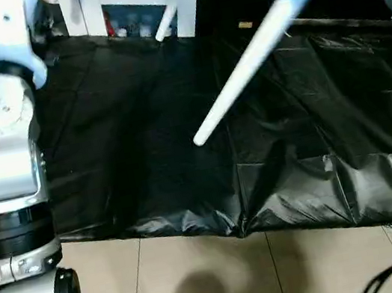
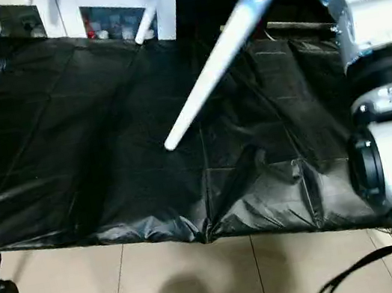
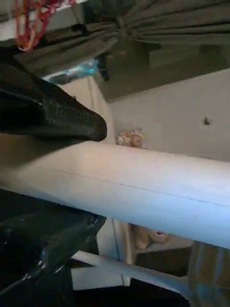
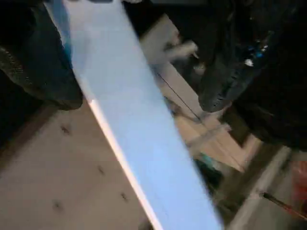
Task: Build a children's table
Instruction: Flip table
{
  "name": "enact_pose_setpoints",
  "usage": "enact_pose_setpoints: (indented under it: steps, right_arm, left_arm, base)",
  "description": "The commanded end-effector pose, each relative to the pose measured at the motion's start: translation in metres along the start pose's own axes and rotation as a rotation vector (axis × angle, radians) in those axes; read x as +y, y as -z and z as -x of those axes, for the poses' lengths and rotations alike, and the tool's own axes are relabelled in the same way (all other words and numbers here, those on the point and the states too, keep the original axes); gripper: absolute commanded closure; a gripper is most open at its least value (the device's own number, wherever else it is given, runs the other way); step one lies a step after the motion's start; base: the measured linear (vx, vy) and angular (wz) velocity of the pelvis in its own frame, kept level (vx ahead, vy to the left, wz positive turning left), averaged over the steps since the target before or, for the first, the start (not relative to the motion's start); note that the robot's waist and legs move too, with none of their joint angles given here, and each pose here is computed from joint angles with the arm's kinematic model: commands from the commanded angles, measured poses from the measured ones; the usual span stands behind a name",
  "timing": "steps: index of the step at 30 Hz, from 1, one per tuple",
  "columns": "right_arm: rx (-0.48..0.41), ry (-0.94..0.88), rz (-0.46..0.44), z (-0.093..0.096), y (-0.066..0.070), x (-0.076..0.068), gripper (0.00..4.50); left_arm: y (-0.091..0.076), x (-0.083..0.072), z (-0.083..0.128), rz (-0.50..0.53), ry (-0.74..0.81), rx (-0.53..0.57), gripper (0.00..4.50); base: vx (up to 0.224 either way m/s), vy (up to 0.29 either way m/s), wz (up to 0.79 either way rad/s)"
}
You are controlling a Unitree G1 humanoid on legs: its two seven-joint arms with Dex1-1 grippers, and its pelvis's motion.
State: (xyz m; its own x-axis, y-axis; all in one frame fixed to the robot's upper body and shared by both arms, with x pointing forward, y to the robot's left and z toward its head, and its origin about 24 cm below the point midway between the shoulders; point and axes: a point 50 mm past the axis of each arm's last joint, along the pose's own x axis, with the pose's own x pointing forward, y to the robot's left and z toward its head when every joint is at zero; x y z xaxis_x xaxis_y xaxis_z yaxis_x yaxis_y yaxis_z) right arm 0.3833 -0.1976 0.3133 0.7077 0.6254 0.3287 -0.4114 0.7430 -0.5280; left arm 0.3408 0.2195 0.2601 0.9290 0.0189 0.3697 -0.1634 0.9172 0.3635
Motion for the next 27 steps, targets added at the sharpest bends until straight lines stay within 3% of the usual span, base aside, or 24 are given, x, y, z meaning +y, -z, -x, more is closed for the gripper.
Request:
enact_pose_setpoints:
  steps: [1,4,8,9,11,13,18,19,20,21,25,27]
  right_arm:
    - [-0.030,-0.063,-0.010,0.000,0.002,0.009,0.01]
    - [-0.068,-0.068,-0.025,0.001,-0.001,0.009,0.00]
    - [-0.224,-0.041,-0.095,0.007,-0.017,0.005,0.00]
    - [-0.224,-0.041,-0.095,0.007,-0.017,0.005,0.00]
    - [-0.276,-0.098,-0.182,0.016,-0.016,0.016,0.00]
    - [-0.276,-0.125,-0.206,0.019,-0.013,0.022,0.00]
    - [-0.102,-0.199,-0.364,0.037,0.036,0.071,0.00]
    - [-0.102,-0.199,-0.364,0.037,0.036,0.071,0.00]
    - [-0.009,-0.185,-0.423,0.047,0.059,0.090,0.00]
    - [-0.009,-0.185,-0.423,0.047,0.059,0.090,0.00]
    - [0.181,-0.067,-0.558,0.071,0.095,0.115,0.00]
    - [0.238,-0.029,-0.591,0.078,0.106,0.121,0.00]
  left_arm:
    - [-0.009,-0.005,-0.003,0.019,-0.002,-0.036,2.66]
    - [-0.010,-0.004,-0.003,0.017,-0.003,-0.040,2.69]
    - [-0.012,-0.002,-0.004,-0.001,-0.001,-0.053,2.71]
    - [-0.012,-0.002,-0.004,-0.001,-0.001,-0.053,2.71]
    - [-0.012,0.000,-0.003,-0.010,-0.004,-0.054,2.71]
    - [-0.012,0.001,-0.003,-0.013,-0.005,-0.056,2.73]
    - [-0.011,0.004,-0.003,-0.028,-0.002,-0.061,2.73]
    - [-0.011,0.004,-0.003,-0.028,-0.002,-0.061,2.73]
    - [-0.012,0.004,-0.003,-0.031,0.002,-0.064,2.73]
    - [-0.012,0.004,-0.003,-0.031,0.002,-0.064,2.73]
    - [-0.012,0.003,-0.004,-0.036,0.014,-0.068,2.73]
    - [-0.012,0.002,-0.005,-0.037,0.018,-0.067,2.73]
  base:
    - [0.000,0.000,0.00]
    - [0.000,0.000,0.00]
    - [0.000,0.000,0.00]
    - [0.000,0.000,0.00]
    - [0.000,0.000,0.00]
    - [0.000,0.000,0.00]
    - [0.000,0.000,0.00]
    - [0.000,0.000,0.00]
    - [0.000,0.000,0.00]
    - [0.000,0.000,0.00]
    - [0.000,0.000,0.00]
    - [0.000,0.000,0.00]
